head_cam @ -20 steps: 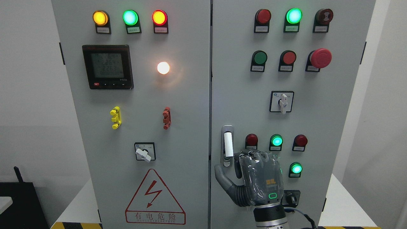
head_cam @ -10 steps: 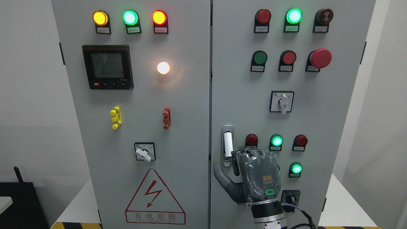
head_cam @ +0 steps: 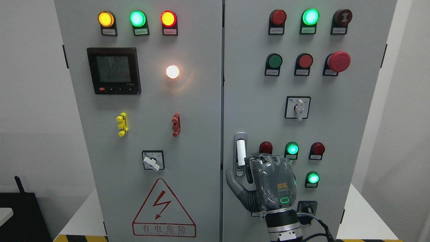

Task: Release door handle

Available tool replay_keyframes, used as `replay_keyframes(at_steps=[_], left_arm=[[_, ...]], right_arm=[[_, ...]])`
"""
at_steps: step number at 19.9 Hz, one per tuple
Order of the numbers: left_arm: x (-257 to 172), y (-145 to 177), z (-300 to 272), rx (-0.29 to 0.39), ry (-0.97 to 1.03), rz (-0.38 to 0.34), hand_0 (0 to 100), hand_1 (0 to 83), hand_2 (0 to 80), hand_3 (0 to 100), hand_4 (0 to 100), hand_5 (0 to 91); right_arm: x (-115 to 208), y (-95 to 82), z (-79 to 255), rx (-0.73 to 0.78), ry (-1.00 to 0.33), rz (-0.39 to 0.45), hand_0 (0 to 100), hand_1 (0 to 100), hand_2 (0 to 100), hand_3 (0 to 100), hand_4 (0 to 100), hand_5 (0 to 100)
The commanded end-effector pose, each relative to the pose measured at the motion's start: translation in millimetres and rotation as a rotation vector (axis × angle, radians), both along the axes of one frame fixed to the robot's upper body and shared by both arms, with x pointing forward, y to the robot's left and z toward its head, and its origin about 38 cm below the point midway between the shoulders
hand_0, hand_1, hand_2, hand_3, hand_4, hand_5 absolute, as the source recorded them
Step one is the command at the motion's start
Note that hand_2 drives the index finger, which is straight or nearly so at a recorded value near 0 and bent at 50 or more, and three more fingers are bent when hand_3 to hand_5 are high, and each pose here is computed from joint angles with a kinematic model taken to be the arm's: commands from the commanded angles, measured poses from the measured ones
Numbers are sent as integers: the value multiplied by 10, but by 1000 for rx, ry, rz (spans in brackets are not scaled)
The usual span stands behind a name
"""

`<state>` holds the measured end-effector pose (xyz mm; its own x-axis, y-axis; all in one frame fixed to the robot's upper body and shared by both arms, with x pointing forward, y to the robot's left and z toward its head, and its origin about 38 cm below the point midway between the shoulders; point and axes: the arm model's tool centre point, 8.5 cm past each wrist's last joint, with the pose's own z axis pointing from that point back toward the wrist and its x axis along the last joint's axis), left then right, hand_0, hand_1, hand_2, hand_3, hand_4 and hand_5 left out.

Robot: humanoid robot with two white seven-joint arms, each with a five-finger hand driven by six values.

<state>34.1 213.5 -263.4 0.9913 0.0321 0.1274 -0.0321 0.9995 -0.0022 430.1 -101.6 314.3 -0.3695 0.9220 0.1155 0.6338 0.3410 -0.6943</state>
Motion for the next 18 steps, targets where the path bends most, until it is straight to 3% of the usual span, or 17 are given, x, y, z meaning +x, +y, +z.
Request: replay_keyframes(at_steps=[1, 18], left_arm=[[33, -1, 1, 2, -10, -27, 120, 389, 0, 0, 0, 0], [33, -1, 1, 2, -10, -27, 120, 389, 0, 0, 0, 0]], right_arm=[[38, -21, -23, 2, 11, -10, 373, 468, 1000, 1000, 1000, 994], [77, -45, -12, 22, 23, -36, 465, 490, 1000, 1000, 1000, 992]])
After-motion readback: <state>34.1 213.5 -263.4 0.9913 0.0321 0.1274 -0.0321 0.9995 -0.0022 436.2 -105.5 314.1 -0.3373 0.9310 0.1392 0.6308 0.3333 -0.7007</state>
